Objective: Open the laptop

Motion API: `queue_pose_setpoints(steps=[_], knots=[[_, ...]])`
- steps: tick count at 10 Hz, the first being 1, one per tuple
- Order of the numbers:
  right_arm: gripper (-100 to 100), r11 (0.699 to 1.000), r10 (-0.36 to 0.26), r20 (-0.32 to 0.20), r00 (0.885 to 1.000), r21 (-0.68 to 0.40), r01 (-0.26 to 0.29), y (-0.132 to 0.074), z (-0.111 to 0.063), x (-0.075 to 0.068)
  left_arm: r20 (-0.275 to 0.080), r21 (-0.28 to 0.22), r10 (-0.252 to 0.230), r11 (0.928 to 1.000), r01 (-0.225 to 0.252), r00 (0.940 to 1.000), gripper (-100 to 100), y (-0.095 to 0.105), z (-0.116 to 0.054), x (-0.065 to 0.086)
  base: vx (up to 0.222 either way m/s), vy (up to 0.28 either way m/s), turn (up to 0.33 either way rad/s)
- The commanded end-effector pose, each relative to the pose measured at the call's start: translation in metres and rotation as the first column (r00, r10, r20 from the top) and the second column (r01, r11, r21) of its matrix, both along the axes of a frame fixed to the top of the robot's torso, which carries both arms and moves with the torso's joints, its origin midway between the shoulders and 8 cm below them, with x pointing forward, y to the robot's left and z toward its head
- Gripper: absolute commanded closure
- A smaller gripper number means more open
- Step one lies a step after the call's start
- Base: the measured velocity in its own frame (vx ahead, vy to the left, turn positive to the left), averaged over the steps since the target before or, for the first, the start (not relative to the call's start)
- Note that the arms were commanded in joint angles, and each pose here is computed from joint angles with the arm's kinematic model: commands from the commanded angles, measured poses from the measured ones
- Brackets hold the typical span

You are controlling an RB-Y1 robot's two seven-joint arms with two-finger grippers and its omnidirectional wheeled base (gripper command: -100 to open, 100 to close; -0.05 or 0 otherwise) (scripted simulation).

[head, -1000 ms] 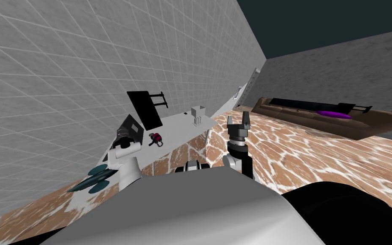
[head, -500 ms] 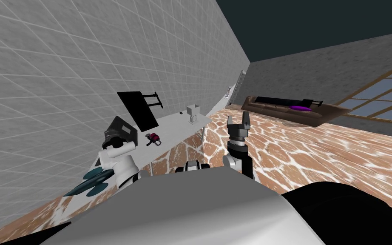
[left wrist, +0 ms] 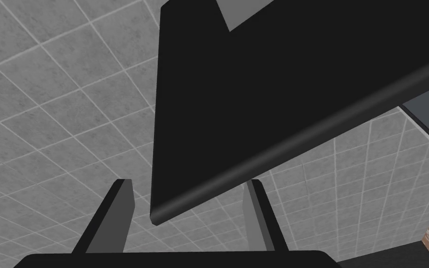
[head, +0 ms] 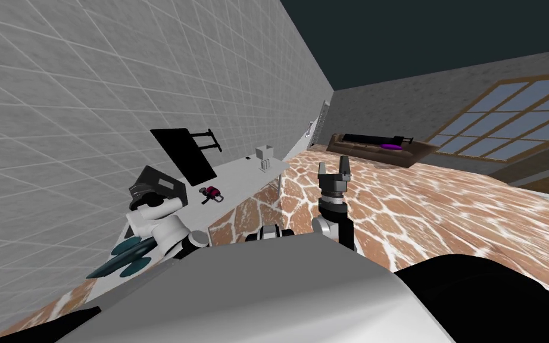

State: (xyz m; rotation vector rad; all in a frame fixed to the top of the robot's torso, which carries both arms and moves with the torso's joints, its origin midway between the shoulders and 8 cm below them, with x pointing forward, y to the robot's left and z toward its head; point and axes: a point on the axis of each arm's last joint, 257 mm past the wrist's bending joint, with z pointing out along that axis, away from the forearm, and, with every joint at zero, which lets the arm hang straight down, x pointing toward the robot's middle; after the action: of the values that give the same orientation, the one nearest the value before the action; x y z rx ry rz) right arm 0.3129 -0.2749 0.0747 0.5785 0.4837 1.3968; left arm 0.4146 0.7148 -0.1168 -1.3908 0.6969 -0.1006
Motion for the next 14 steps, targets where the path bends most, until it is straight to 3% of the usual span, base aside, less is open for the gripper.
queue_pose_setpoints(steps=[1, 2, 3, 4, 5, 6, 7, 8, 9, 10, 11, 12, 13, 14], knots=[[0, 1.000, 0.000, 0.000, 1.000, 0.000, 0.000, 0.000, 0.000, 0.000, 0.034, -0.038, 0.048, 0.9982, -0.047, 0.9983, 100, 0.018, -0.002, -0.011, -0.101, 0.015, -0.266], [0, 1.000, 0.000, 0.000, 1.000, 0.000, 0.000, 0.000, 0.000, 0.000, 0.039, -0.053, 0.077, 0.9958, -0.075, 0.9962, 100, 0.027, -0.007, -0.025, -0.127, 0.024, -0.212], [0, 1.000, 0.000, 0.000, 1.000, 0.000, 0.000, 0.000, 0.000, 0.000, 0.064, -0.079, 0.096, 0.9927, -0.091, 0.9933, 100, 0.035, -0.005, -0.022, -0.189, 0.022, -0.347], [0, 1.000, 0.000, 0.000, 1.000, 0.000, 0.000, 0.000, 0.000, 0.000, 0.069, -0.096, 0.126, 0.9883, -0.119, 0.9897, 100, 0.043, -0.011, -0.036, -0.160, 0.021, -0.229], [0, 1.000, 0.000, 0.000, 1.000, 0.000, 0.000, 0.000, 0.000, 0.000, 0.093, -0.123, 0.138, 0.9844, -0.126, 0.9861, 100, 0.049, -0.010, -0.031, -0.156, 0.024, -0.347], [0, 1.000, 0.000, 0.000, 1.000, 0.000, 0.000, 0.000, 0.000, 0.000, 0.097, -0.141, 0.166, 0.9784, -0.151, 0.9814, 100, 0.055, -0.017, -0.044, -0.142, 0.022, -0.203], [0, 1.000, 0.000, 0.000, 1.000, 0.000, 0.000, 0.000, 0.000, 0.000, 0.098, -0.144, 0.171, 0.9771, -0.156, 0.9803, 100, 0.057, -0.018, -0.047, -0.065, 0.001, 0.012], [0, 1.000, 0.000, 0.000, 1.000, 0.000, 0.000, 0.000, 0.000, 0.000, 0.123, -0.179, 0.189, 0.9698, -0.165, 0.9742, 100, 0.063, -0.019, -0.043, -0.124, -0.013, -0.271], [0, 1.000, 0.000, 0.000, 1.000, 0.000, 0.000, 0.000, 0.000, 0.000, 0.126, -0.195, 0.213, 0.9629, -0.186, 0.9689, 100, 0.067, -0.026, -0.055, -0.127, -0.001, -0.235], [0, 1.000, 0.000, 0.000, 1.000, 0.000, 0.000, 0.000, 0.000, 0.000, 0.120, -0.180, 0.201, 0.9676, -0.178, 0.9723, 100, 0.065, -0.021, -0.051, -0.046, 0.001, -0.028], [0, 1.000, 0.000, 0.000, 1.000, 0.000, 0.000, 0.000, 0.000, 0.000, 0.139, -0.222, 0.255, 0.9497, -0.221, 0.9567, 100, 0.074, -0.036, -0.083, -0.063, 0.044, -0.314], [0, 1.000, 0.000, 0.000, 1.000, 0.000, 0.000, 0.000, 0.000, 0.000, 0.143, -0.224, 0.256, 0.9494, -0.221, 0.9561, 100, 0.074, -0.036, -0.083, -0.067, 0.063, -0.201], [0, 1.000, 0.000, 0.000, 1.000, 0.000, 0.000, 0.000, 0.000, 0.000, 0.158, -0.256, 0.306, 0.9309, -0.260, 0.9389, 100, 0.081, -0.047, -0.112, -0.080, 0.080, -0.315], [0, 1.000, 0.000, 0.000, 1.000, 0.000, 0.000, 0.000, 0.000, 0.000, 0.166, -0.260, 0.309, 0.9298, -0.261, 0.9364, 100, 0.082, -0.047, -0.114, -0.071, 0.062, -0.195]])
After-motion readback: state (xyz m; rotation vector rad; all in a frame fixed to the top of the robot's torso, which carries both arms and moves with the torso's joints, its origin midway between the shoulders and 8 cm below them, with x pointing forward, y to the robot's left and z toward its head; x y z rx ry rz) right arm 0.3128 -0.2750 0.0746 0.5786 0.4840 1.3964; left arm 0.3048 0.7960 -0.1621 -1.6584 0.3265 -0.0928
